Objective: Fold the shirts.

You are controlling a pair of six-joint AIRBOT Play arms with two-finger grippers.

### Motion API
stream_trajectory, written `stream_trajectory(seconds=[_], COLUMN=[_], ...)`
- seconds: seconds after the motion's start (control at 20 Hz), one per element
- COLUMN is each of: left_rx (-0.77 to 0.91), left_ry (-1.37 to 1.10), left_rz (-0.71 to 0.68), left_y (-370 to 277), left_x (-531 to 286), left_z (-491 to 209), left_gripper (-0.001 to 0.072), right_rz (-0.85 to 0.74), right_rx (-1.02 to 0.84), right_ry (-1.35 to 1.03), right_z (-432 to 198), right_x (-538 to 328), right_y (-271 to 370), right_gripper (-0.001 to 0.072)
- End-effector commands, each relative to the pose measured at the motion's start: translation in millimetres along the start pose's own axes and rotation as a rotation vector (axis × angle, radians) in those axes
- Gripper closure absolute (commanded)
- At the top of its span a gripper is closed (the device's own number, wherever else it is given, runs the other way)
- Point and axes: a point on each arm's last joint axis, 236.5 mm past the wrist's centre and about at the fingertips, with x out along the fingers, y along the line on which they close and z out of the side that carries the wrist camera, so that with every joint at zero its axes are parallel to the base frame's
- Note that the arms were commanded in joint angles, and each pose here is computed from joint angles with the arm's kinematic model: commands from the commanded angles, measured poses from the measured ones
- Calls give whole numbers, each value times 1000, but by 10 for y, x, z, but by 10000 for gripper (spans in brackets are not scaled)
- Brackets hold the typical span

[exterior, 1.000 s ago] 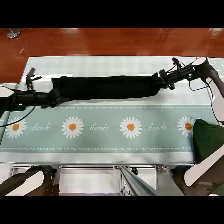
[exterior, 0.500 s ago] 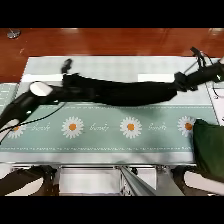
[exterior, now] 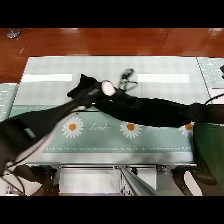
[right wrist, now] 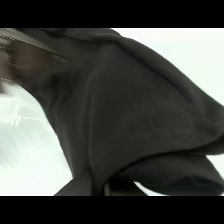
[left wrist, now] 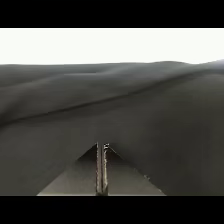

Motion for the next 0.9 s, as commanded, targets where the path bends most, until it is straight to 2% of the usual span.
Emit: stream_trajectory(seconds=[0.0,0.15,0.25,0.4,0.55,0.65,0.85], left_rx=[26,82,73,-44,-136,-173,-228], left_ry=[263,317,296,205,63,3,-116], left_rz=[-67,-98,-97,-106,-80,-14,247], left_y=[-501,-854,-814,-424,234,723,1632], left_x=[509,628,566,120,-767,-1447,-2865], left_z=[-715,-1047,-936,-319,397,614,543], left_gripper=[688,688,687,687,687,687,687], right_rz=[18,62,119,192,258,295,356], right_rx=[0,2,1,-2,-56,-106,-216], right_ry=[-38,-95,-80,-40,12,29,131], right_z=[-68,102,142,151,162,313,671], right_x=[-104,-119,-87,15,273,459,988], right_y=[101,206,317,471,773,1061,1721], right_gripper=[680,679,679,679,679,679,679])
